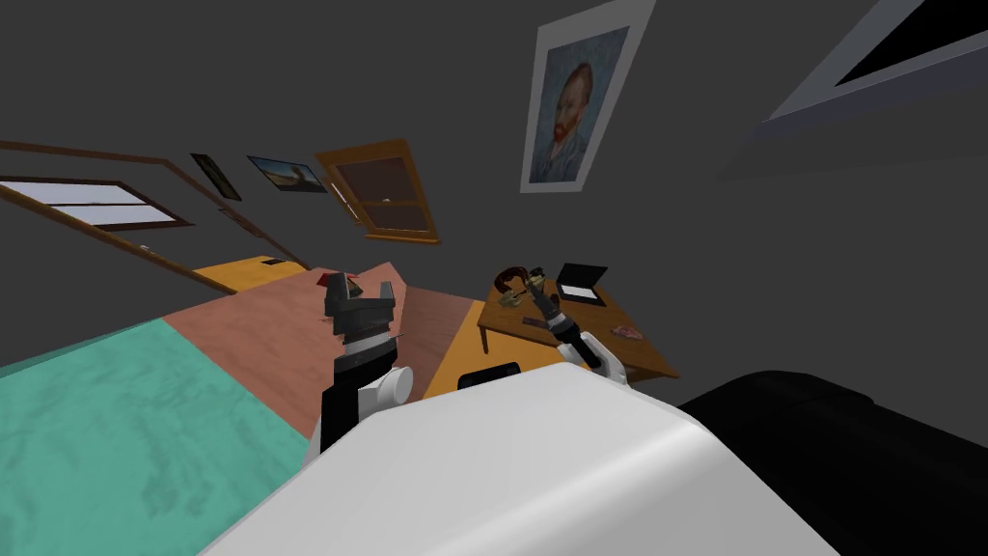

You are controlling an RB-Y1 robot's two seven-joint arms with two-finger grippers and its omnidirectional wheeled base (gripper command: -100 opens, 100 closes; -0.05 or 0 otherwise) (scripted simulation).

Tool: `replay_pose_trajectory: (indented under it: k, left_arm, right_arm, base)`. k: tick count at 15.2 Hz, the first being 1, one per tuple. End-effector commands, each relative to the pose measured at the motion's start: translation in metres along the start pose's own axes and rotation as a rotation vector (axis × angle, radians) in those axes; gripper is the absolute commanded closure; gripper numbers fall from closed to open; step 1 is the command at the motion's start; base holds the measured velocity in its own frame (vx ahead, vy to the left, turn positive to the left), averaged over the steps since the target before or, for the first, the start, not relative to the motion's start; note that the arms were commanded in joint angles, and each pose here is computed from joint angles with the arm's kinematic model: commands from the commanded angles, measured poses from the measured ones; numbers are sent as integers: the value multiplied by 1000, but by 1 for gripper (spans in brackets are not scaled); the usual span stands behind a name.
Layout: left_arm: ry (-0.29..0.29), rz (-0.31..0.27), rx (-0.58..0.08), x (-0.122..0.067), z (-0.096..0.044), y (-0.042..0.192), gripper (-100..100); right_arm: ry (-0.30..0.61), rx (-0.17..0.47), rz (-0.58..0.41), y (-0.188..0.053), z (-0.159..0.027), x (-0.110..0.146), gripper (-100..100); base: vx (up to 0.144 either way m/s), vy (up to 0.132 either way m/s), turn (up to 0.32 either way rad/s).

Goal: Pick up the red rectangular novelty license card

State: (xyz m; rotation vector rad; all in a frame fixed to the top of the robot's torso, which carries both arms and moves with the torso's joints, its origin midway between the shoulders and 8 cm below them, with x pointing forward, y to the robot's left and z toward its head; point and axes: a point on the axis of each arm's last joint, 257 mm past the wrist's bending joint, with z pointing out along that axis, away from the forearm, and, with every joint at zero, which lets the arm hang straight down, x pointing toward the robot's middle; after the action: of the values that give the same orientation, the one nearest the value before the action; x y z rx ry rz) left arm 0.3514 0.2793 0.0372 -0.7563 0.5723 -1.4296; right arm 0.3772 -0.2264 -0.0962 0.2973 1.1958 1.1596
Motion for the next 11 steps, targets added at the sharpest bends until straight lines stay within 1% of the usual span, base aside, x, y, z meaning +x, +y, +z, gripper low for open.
replay_pose_trajectory:
  k: [1,2,4,5,6,7,8,9,10,11]
  left_arm:
    - [0,0,0,0,0,0,0]
    - [0,0,0,0,0,0,0]
    - [0,0,0,0,0,0,0]
    - [0,0,0,0,0,0,0]
    - [0,0,0,0,0,0,0]
    - [0,0,0,0,0,0,0]
    - [0,0,0,0,0,0,0]
    - [0,0,0,0,0,0,0]
    - [0,0,0,0,0,0,0]
    - [0,0,0,0,0,0,0]
  right_arm:
    - [49,23,-29,-13,-7,10,-100]
    - [98,46,-58,-26,-14,21,-100]
    - [113,54,-66,-30,-17,21,-100]
    - [174,78,-104,-45,-26,32,-100]
    - [178,86,-106,-48,-28,32,-100]
    - [230,103,-139,-60,-37,42,-100]
    - [244,118,-147,-67,-42,42,-100]
    - [295,132,-180,-78,-51,51,-100]
    - [312,149,-190,-86,-57,50,-100]
    - [360,161,-221,-95,-67,59,-100]
  base:
    - [5,17,93]
    - [10,23,128]
    - [10,18,78]
    - [9,16,109]
    - [12,18,113]
    - [15,24,130]
    - [18,23,130]
    - [24,25,178]
    - [21,23,137]
    - [26,26,156]
